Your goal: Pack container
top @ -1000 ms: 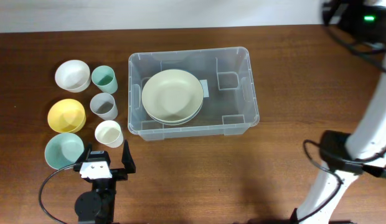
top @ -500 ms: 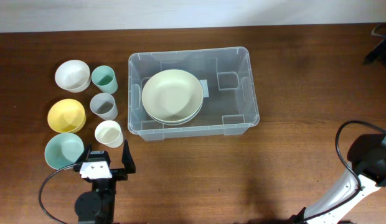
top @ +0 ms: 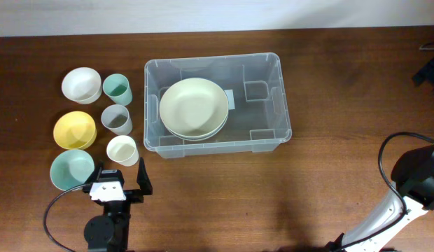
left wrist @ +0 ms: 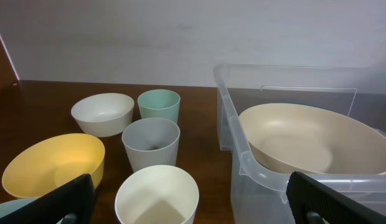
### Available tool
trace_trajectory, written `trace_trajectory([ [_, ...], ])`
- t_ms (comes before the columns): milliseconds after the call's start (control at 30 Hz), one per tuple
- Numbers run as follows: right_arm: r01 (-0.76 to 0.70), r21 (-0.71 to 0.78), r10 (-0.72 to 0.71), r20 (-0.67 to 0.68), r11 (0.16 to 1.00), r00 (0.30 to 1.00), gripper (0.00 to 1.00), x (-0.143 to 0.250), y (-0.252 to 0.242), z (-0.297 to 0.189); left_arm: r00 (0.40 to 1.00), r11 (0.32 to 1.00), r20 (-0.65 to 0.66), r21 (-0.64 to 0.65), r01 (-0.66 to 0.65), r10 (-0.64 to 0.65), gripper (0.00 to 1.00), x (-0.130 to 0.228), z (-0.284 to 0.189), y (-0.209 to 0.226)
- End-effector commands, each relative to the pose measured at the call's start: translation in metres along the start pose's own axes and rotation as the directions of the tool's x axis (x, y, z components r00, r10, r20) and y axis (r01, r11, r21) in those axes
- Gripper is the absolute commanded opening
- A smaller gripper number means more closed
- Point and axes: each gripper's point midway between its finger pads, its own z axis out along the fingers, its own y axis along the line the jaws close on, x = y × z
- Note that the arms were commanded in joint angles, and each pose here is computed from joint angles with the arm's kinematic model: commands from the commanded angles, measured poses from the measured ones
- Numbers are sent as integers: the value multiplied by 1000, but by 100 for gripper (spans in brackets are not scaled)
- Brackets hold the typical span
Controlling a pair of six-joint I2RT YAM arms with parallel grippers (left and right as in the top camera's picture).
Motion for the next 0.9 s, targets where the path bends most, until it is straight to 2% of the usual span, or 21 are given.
trace_trajectory([
  [0,-9,46,10,0,999,1000,99,-3,-9,7,1000,1000,0,-11,-11,11,99,1,0,2],
  [533,-9,46,10,0,999,1000,99,-3,-9,7,1000,1000,0,-12,-11,11,99,1,0,2],
  [767,-9,46,10,0,999,1000,99,-3,-9,7,999,1000,42,-9,-7,7,100,-9,0,2],
  [867,-9,46,10,0,999,1000,99,-3,-9,7,1000,998,5,54,-8,8,99,0,0,-9],
])
